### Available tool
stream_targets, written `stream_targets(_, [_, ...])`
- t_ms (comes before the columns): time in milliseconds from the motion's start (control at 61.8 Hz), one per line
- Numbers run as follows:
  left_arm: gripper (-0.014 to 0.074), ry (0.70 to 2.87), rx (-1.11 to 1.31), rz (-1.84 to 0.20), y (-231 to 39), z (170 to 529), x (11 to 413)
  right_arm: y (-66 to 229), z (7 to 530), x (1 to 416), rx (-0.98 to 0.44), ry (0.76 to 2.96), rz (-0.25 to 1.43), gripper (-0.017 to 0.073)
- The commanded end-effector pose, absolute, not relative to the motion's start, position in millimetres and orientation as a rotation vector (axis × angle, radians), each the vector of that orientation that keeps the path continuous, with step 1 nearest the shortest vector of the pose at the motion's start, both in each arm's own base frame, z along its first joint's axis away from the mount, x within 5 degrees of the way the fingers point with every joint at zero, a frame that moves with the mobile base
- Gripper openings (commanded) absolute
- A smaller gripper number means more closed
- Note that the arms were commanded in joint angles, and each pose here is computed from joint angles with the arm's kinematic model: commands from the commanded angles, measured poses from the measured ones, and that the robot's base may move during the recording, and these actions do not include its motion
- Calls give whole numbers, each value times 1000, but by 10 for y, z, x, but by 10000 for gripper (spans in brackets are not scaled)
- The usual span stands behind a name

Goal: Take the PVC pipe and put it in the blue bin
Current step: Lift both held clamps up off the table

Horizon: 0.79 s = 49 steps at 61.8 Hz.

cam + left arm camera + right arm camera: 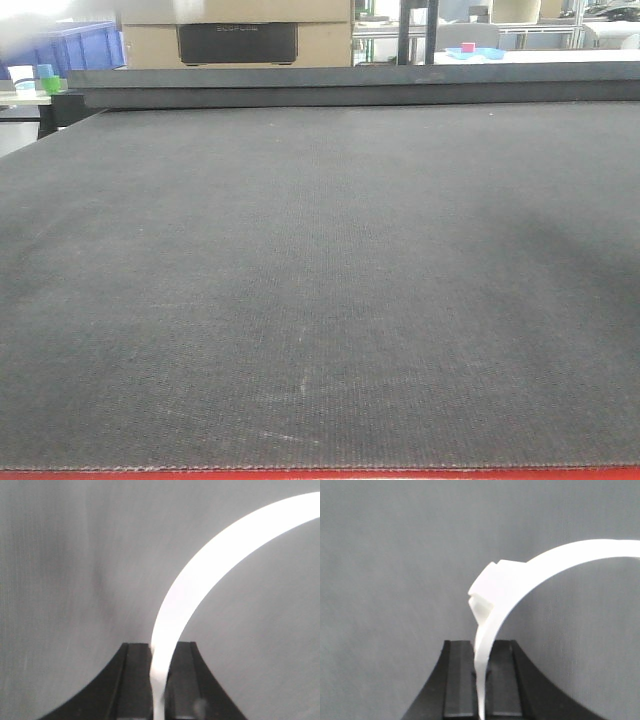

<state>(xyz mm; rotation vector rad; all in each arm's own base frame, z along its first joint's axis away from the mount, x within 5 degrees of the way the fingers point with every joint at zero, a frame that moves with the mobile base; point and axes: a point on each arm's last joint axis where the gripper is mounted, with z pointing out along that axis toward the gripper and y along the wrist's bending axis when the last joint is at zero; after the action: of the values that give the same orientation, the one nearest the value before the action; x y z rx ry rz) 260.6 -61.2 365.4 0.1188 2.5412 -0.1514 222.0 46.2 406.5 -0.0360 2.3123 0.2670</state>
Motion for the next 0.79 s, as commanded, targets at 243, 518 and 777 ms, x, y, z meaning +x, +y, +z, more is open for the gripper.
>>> stream_targets(243, [-111, 1987, 147, -299, -616, 3935, 2010, 320, 4100, 1598, -31, 1843, 281, -168])
stream_targets(518, [-111, 1782, 103, -298, -432, 3819, 1609, 260, 3931, 1253, -34, 1825, 282, -168])
stream_targets(777, [-111, 1694, 28, -248, -259, 3892, 1424, 216, 4028, 1075, -44, 1736, 264, -168])
